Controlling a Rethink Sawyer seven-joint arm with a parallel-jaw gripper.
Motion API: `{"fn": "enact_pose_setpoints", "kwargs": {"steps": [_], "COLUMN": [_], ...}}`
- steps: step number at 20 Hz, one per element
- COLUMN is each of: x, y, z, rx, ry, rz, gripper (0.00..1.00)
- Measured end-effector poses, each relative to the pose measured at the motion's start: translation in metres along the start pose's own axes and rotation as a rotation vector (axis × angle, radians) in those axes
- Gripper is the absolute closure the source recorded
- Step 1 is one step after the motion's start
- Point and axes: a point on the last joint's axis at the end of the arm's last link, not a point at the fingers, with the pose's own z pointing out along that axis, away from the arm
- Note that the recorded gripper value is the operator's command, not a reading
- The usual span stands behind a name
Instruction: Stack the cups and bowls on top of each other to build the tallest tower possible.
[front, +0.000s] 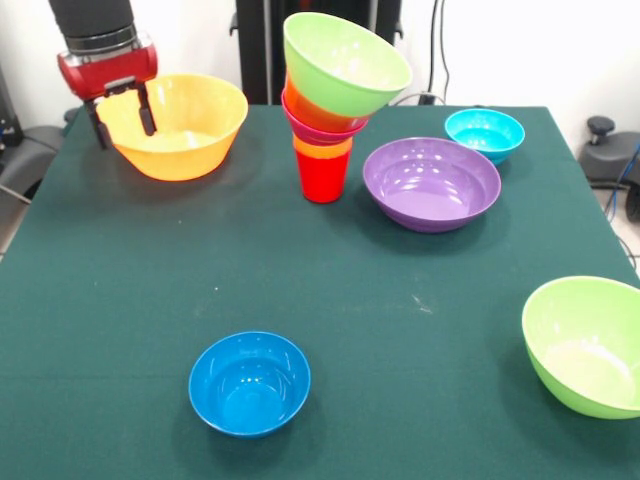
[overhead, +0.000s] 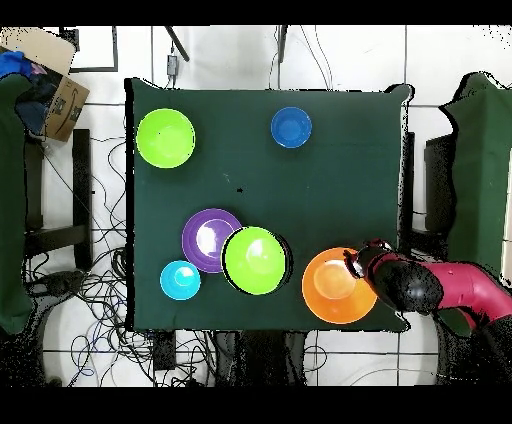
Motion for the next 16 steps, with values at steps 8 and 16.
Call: {"fn": "enact_pose_setpoints", "kwargs": {"steps": [8, 16], "x": [0.011, 0.036], "y": [-0.012, -0.005], "z": [0.019, 0.040], "rx": [-0.005, -0.010], "ry": [0.003, 0.032], "rz": [0.038, 0.020], "gripper": [0.00, 0.00]}}
